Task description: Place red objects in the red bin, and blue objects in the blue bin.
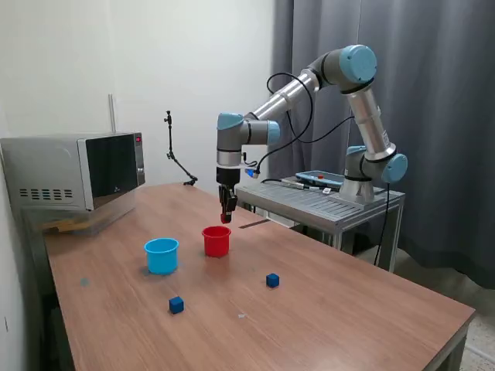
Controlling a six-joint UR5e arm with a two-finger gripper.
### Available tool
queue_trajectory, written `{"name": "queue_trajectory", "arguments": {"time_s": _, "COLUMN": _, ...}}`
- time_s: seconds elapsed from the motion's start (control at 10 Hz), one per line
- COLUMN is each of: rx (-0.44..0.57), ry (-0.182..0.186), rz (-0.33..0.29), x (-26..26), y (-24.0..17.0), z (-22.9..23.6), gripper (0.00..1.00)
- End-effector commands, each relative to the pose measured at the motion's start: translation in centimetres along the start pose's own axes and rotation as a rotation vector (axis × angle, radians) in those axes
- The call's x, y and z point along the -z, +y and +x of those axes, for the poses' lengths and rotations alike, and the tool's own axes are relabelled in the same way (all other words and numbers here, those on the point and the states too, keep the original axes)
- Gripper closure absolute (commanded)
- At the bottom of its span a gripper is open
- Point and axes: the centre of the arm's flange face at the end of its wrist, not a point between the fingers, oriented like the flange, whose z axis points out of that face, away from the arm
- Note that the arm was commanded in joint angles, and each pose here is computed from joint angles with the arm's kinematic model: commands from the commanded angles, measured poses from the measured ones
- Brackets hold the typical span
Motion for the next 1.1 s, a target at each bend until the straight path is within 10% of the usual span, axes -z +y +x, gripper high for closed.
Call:
{"name": "queue_trajectory", "arguments": {"time_s": 0.0, "rx": 0.004, "ry": 0.000, "rz": -0.001, "x": -0.3, "y": 0.3, "z": 0.0, "gripper": 1.00}}
{"name": "queue_trajectory", "arguments": {"time_s": 1.0, "rx": 0.027, "ry": 0.002, "rz": -0.026, "x": -0.8, "y": 1.8, "z": 0.1, "gripper": 1.00}}
